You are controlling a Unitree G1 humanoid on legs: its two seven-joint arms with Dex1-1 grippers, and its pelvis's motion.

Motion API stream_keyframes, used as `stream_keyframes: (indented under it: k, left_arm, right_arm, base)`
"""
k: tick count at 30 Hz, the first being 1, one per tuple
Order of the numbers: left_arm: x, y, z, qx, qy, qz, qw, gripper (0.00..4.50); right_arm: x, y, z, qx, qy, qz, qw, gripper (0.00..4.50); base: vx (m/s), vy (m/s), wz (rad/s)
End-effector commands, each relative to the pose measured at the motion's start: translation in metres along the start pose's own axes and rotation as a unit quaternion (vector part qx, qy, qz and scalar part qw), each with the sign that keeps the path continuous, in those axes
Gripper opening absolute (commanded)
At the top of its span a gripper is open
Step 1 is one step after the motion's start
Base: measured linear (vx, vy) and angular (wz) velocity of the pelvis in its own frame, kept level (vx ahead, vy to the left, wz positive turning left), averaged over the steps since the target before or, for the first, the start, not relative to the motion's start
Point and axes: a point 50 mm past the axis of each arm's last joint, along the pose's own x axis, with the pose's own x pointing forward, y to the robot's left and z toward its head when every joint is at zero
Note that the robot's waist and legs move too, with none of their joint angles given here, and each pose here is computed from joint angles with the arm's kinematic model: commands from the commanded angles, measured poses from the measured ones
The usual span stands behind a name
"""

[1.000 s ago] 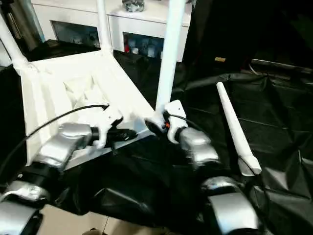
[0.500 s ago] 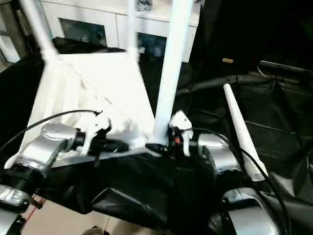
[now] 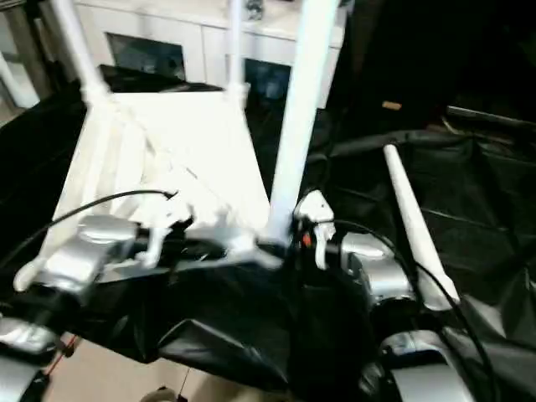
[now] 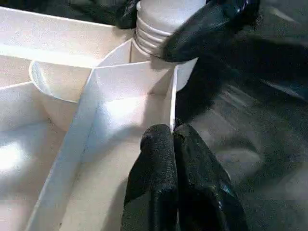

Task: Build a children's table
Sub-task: Rotate leg to tighten, then rotate table base

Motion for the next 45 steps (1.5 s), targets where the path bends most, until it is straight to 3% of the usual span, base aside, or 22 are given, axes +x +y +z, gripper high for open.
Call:
stream_keyframes:
  k: [1, 2, 5, 9, 11, 14, 19, 26, 29, 30, 33, 35, 37, 41, 43, 45]
  left_arm:
    - [0.009, 0.008, 0.026, 0.020, -0.038, 0.052, 0.998, 0.00]
    - [0.022, 0.011, 0.032, 0.007, -0.046, 0.091, 0.995, 0.00]
    - [0.032, 0.008, 0.038, -0.002, -0.056, 0.106, 0.993, 0.00]
    - [0.045, -0.001, 0.043, -0.002, -0.067, 0.092, 0.994, 0.00]
    - [0.046, -0.002, 0.043, -0.002, -0.068, 0.087, 0.994, 0.00]
    - [0.047, -0.004, 0.040, -0.001, -0.065, 0.081, 0.995, 0.00]
    - [0.043, -0.002, 0.034, -0.007, -0.056, 0.094, 0.994, 0.00]
    - [0.044, 0.002, 0.034, -0.022, -0.057, 0.136, 0.989, 0.00]
    - [0.045, 0.005, 0.036, -0.033, -0.062, 0.159, 0.985, 0.00]
    - [0.046, 0.006, 0.040, -0.037, -0.076, 0.172, 0.982, 0.00]
    - [0.047, 0.008, 0.047, -0.035, -0.094, 0.191, 0.976, 0.00]
    - [0.044, 0.010, 0.057, -0.039, -0.131, 0.206, 0.969, 0.00]
    - [0.039, 0.011, 0.061, -0.032, -0.143, 0.209, 0.967, 0.43]
    - [0.010, 0.022, 0.063, 0.003, -0.129, 0.268, 0.955, 0.75]
    - [0.003, 0.026, 0.062, 0.010, -0.122, 0.287, 0.950, 0.94]
    - [-0.042, 0.041, 0.053, 0.026, -0.095, 0.376, 0.922, 0.94]
  right_arm:
    - [0.020, 0.012, -0.008, 0.028, 0.009, -0.008, 1.000, 2.72]
    - [0.033, 0.011, -0.014, 0.051, 0.025, -0.085, 0.995, 2.72]
    - [0.043, 0.013, -0.016, 0.064, 0.033, -0.136, 0.988, 2.72]
    - [0.053, 0.019, -0.012, 0.058, 0.017, -0.139, 0.988, 2.72]
    - [0.053, 0.021, -0.012, 0.053, 0.016, -0.132, 0.990, 3.28]
    - [0.052, 0.020, -0.011, 0.056, 0.012, -0.116, 0.992, 3.50]
    - [0.039, 0.009, -0.004, 0.030, -0.003, -0.120, 0.992, 3.98]
    - [-0.004, -0.015, 0.011, 0.022, -0.063, -0.150, 0.986, 3.98]
    - [-0.019, -0.022, 0.014, 0.041, -0.087, -0.164, 0.982, 3.98]
    - [-0.032, -0.027, 0.016, 0.051, -0.104, -0.174, 0.978, 3.98]
    - [-0.044, -0.029, 0.018, 0.055, -0.117, -0.181, 0.975, 3.98]
    - [-0.051, -0.026, 0.018, 0.059, -0.120, -0.178, 0.975, 3.98]
    - [-0.050, -0.020, 0.015, 0.054, -0.103, -0.159, 0.980, 4.04]
    - [-0.028, -0.010, 0.000, 0.038, -0.025, -0.148, 0.988, 4.04]
    - [-0.024, -0.011, -0.001, 0.039, -0.019, -0.157, 0.987, 4.04]
    - [-0.008, -0.010, -0.001, 0.052, -0.002, -0.177, 0.983, 4.04]
  base:
    - [0.000, 0.000, 0.00]
    - [0.000, 0.000, 0.00]
    - [0.000, 0.000, 0.00]
    - [0.000, 0.000, 0.00]
    - [0.000, 0.000, 0.00]
    - [0.000, 0.000, 0.00]
    - [0.000, 0.000, 0.00]
    - [0.000, 0.000, 0.00]
    - [0.000, 0.000, 0.00]
    - [0.000, 0.000, 0.00]
    - [0.000, 0.000, 0.00]
    - [0.000, 0.000, 0.00]
    - [0.000, 0.000, 0.00]
    - [0.000, 0.000, 0.00]
    - [0.000, 0.000, 0.00]
    - [0.000, 0.000, 0.00]
